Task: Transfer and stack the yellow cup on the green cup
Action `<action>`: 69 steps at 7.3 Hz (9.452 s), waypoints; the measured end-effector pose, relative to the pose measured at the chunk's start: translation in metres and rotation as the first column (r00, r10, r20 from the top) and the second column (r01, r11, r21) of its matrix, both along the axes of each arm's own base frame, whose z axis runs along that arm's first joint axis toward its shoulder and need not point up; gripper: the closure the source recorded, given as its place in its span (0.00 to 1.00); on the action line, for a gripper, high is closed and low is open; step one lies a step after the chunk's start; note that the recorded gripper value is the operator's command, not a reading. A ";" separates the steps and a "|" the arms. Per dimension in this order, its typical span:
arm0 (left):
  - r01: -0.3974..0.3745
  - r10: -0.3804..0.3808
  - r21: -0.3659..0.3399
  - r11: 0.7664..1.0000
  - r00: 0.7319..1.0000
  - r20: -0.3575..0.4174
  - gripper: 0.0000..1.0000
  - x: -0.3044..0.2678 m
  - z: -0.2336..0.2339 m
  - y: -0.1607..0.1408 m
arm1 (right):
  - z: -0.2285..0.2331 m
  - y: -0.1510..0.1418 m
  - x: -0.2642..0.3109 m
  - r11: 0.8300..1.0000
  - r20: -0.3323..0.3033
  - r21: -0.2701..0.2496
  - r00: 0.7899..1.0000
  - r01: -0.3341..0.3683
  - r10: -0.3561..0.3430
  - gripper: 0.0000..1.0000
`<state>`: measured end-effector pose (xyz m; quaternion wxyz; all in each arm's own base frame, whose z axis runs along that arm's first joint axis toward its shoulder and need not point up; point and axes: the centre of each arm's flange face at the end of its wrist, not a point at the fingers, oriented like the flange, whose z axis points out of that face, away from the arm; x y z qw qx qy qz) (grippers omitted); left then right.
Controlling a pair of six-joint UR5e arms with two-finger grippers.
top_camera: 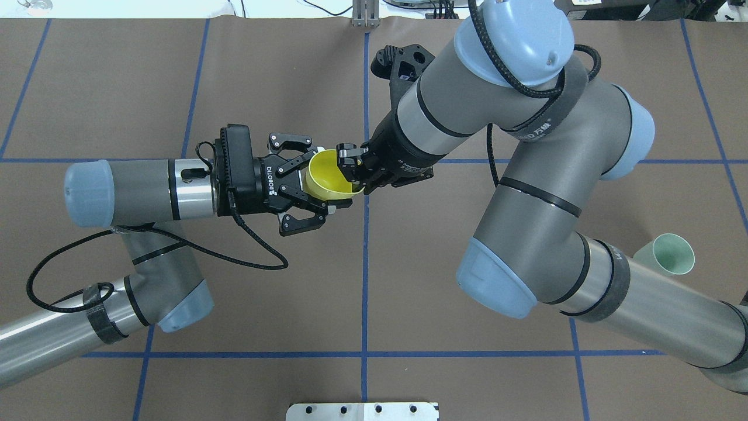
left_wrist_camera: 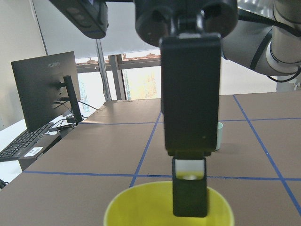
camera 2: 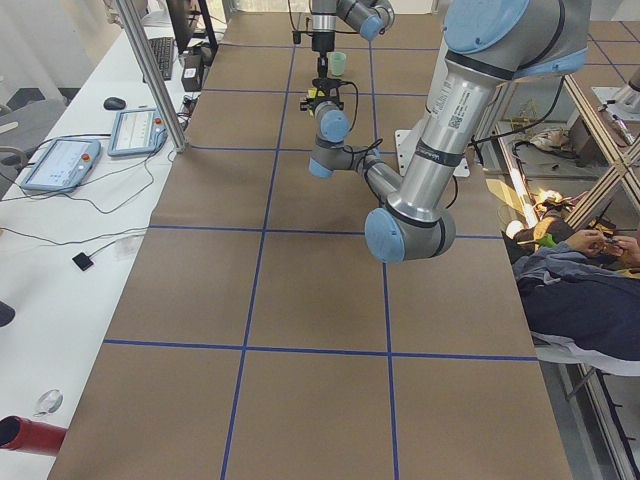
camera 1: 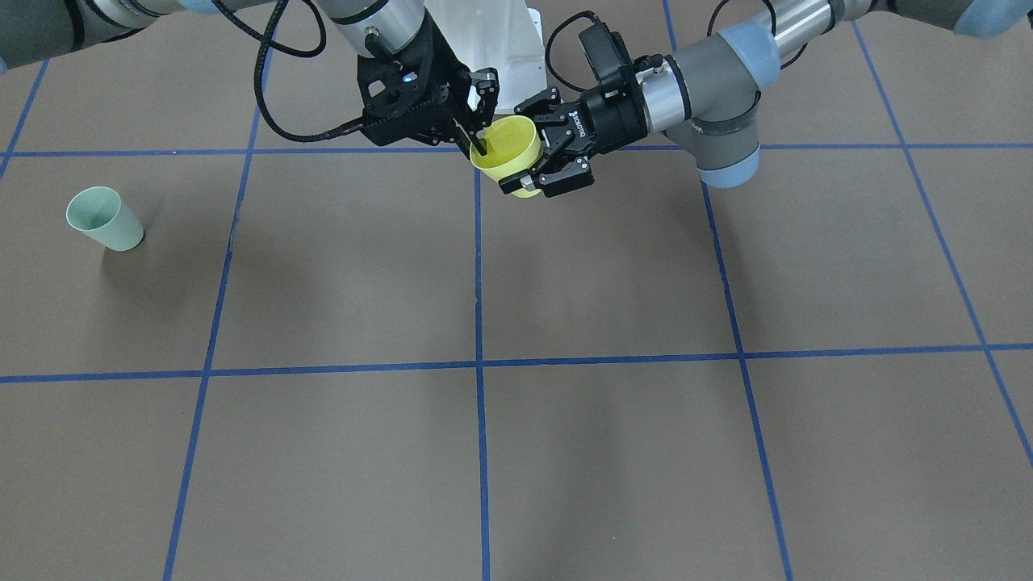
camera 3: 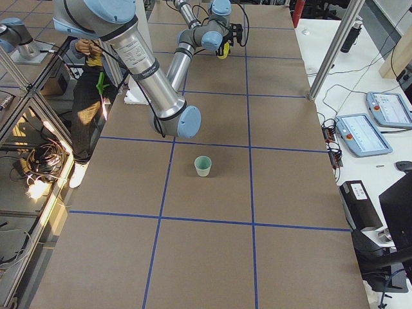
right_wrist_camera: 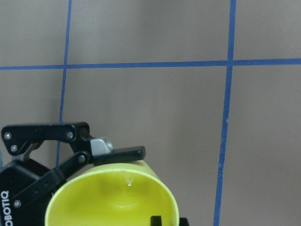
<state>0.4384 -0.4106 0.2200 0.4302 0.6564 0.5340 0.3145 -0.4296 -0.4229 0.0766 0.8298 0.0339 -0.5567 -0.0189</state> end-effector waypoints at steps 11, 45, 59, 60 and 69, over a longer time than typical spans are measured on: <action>-0.003 0.003 0.002 1.000 1.000 -0.010 0.01 0.000 -0.007 0.000 | 0.004 -0.012 0.024 0.999 0.003 0.002 0.999 -0.042 0.042 1.00; 0.550 0.479 -0.824 0.139 0.691 0.542 0.00 -0.467 0.359 -0.070 | 0.424 0.051 0.318 1.000 -0.297 0.004 0.954 0.030 -0.028 1.00; 0.543 0.483 -0.830 0.127 0.697 0.530 0.00 -0.469 0.365 -0.059 | 0.427 0.045 0.314 0.999 -0.327 0.028 0.945 0.029 -0.018 0.00; 0.544 0.484 -0.831 0.120 0.699 0.527 0.00 -0.471 0.368 -0.058 | 0.425 0.035 0.315 0.999 -0.322 0.033 0.947 0.018 -0.007 0.00; 0.550 0.427 -0.831 0.079 0.735 0.527 0.00 -0.506 0.420 0.011 | 0.548 0.010 0.507 0.998 -0.453 0.016 0.890 0.068 -0.053 0.00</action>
